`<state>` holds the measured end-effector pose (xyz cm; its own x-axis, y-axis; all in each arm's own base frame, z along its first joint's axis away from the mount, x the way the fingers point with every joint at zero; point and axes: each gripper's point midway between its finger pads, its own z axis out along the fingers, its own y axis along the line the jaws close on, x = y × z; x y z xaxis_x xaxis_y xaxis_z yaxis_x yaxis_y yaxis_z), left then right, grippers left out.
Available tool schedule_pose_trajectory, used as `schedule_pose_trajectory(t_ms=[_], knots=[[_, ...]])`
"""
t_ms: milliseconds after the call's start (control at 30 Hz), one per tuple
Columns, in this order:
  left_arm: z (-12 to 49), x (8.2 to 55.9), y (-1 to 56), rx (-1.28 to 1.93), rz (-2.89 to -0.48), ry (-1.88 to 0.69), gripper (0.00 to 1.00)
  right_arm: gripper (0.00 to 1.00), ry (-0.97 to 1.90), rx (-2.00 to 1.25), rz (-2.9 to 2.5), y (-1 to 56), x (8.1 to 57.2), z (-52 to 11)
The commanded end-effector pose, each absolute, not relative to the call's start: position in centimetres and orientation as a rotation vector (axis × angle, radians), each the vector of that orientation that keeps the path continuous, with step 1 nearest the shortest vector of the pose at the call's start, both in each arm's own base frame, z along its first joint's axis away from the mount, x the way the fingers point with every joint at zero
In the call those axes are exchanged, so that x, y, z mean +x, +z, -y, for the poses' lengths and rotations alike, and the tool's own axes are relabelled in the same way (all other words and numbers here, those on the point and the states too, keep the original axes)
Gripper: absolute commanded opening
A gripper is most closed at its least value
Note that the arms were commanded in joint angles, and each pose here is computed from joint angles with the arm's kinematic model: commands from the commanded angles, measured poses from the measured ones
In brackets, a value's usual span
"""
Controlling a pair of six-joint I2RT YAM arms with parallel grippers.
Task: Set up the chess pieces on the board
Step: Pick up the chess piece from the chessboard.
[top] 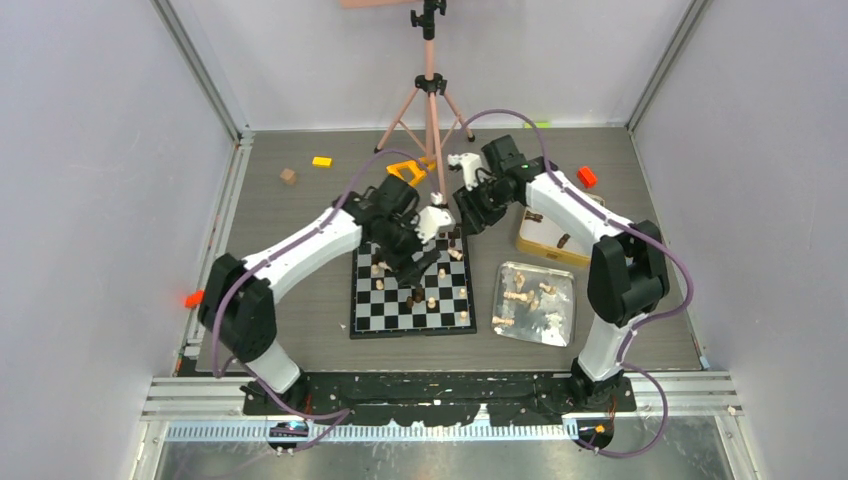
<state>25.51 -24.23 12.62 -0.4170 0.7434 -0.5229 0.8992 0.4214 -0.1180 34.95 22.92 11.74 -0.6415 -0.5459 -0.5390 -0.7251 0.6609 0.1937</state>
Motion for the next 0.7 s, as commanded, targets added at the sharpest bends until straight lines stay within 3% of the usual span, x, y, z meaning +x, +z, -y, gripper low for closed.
schedule_pose_trajectory(t_ms=[0,667], knots=[[26.6,26.1,11.5,1.491,-2.274,-0.443,0.77,0.49,0.547,-0.844,-2.393,15.1,35.9,-20.0],[28.1,23.9,8.1,1.586,-2.418,-0.483,0.45,0.48,0.516,-0.775,-2.43,13.6,34.9,-17.1]])
